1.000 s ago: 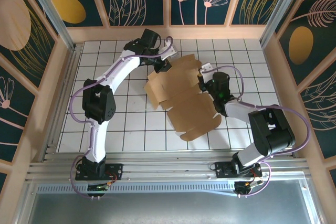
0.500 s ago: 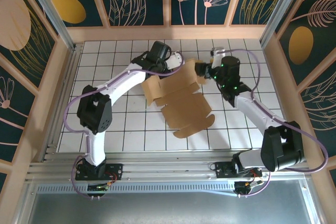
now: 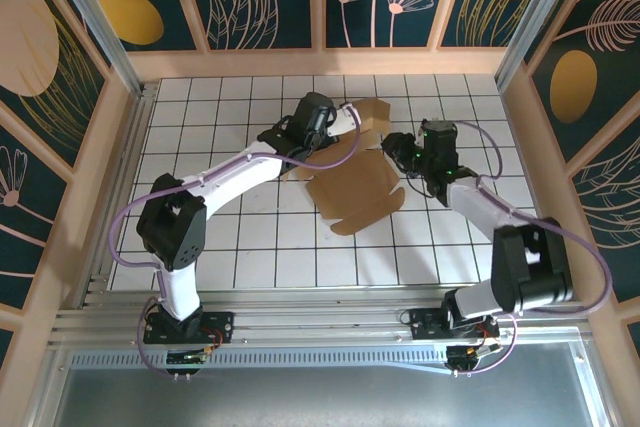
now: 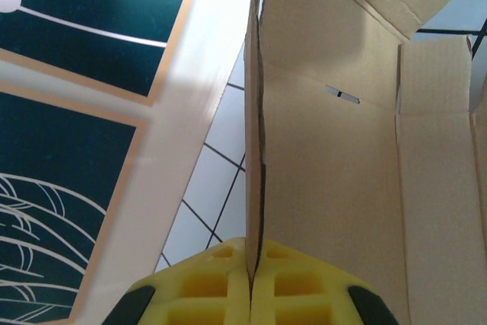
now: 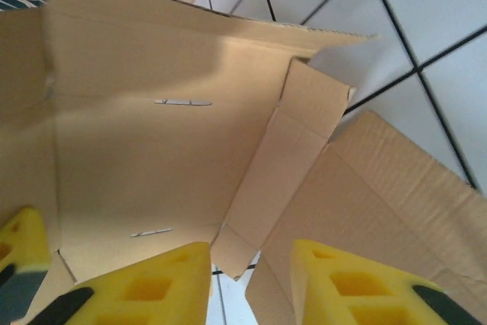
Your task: Fold the paper box
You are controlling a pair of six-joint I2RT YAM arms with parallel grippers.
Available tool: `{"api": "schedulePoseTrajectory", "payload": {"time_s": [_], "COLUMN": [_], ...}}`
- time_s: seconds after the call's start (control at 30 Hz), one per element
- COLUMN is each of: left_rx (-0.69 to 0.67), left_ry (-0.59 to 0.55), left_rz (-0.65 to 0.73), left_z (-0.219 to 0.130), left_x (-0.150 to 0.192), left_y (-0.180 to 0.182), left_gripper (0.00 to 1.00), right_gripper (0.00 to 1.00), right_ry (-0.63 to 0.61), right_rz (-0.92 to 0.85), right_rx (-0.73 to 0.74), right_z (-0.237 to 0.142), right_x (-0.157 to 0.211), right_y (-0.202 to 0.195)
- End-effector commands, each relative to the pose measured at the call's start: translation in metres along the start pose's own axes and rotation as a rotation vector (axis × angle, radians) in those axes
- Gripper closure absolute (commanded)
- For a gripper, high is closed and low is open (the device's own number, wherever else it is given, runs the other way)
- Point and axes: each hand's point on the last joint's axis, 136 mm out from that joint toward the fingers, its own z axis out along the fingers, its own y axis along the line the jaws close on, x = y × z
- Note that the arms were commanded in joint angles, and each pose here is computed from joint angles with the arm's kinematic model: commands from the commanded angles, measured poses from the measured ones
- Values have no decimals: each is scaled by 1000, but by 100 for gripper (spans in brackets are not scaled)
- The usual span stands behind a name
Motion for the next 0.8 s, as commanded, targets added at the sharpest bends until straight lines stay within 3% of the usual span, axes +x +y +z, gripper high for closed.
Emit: {"api": "schedulePoseTrajectory", "payload": {"time_s": [0.0, 0.23, 0.43, 0.77], "left_rx": [-41, 4, 13, 31], "left_ry": [-13, -3, 15, -6], "left_rz": [14, 11, 7, 0], "left_z": [-9, -10, -4, -4], "left_x": [-9, -4, -3, -4], "left_y": [0, -20, -24, -29], "left_gripper": [100, 100, 100, 100], "right_gripper": [73, 79, 90, 89], "right_ry": [34, 52, 24, -32], "right_rz": [76, 100, 274, 284], "right_rx": [-115, -84, -68, 81], "right_z": [29, 94, 135, 159], "right_x": [-2, -13, -22, -25], "right_y": [11, 0, -19, -60]}}
